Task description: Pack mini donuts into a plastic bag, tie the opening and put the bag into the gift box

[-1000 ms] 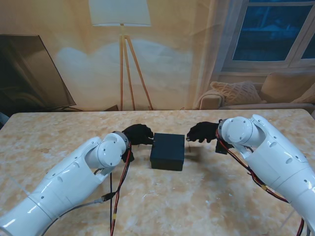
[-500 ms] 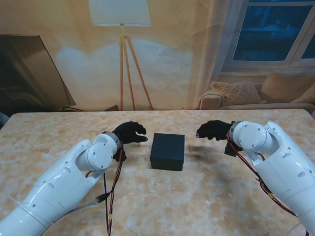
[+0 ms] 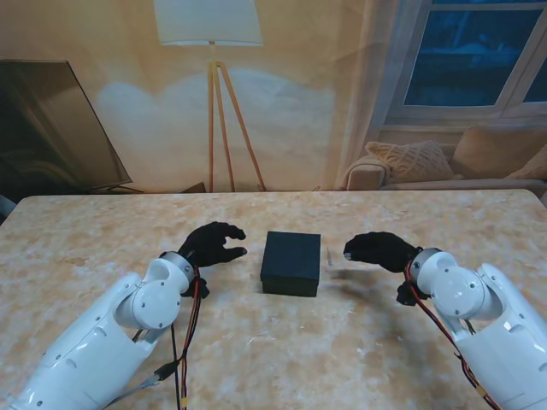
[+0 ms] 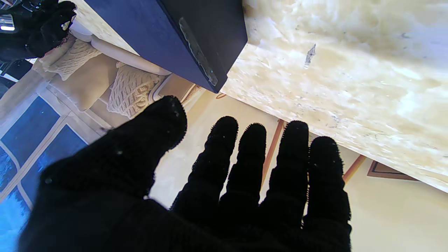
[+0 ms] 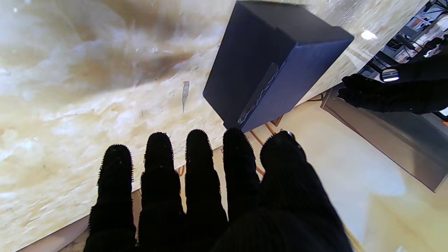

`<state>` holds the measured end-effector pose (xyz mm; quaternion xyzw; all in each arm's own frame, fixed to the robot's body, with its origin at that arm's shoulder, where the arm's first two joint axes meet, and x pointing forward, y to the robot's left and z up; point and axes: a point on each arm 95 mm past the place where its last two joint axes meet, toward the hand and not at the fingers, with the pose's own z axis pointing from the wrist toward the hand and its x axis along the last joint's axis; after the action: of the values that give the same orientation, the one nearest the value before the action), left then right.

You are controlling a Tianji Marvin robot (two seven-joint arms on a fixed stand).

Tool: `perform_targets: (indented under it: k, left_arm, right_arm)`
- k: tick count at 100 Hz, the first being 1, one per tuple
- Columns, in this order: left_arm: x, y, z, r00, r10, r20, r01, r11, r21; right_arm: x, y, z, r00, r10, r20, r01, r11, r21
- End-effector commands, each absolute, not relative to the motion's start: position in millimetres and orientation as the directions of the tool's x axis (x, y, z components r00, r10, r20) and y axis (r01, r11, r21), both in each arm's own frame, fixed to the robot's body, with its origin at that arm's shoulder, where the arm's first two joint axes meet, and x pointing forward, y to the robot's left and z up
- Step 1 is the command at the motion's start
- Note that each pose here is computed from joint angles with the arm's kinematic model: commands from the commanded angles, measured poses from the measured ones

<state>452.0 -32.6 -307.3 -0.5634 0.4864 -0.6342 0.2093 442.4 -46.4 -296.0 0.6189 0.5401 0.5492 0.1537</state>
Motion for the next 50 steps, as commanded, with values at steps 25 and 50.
perform_targets:
  k: [25,50]
  left_arm:
    - [427.5,-35.9,-325.1,-0.304,-0.796,0.524,-0.282,-0.45,-0.847]
    - [422.2,-37.7,-332.4,-0.315,-0.791,0.525,-0.271,-0.455,-0.848]
  right_arm:
    - [416.4,-35.0,-326.0,-0.192,0.803,0.565,0.509,-0.41,0.757]
    - [412.7,-34.4,-333.3,-0.193,0.792,0.578,0.51,-0.423,0.749]
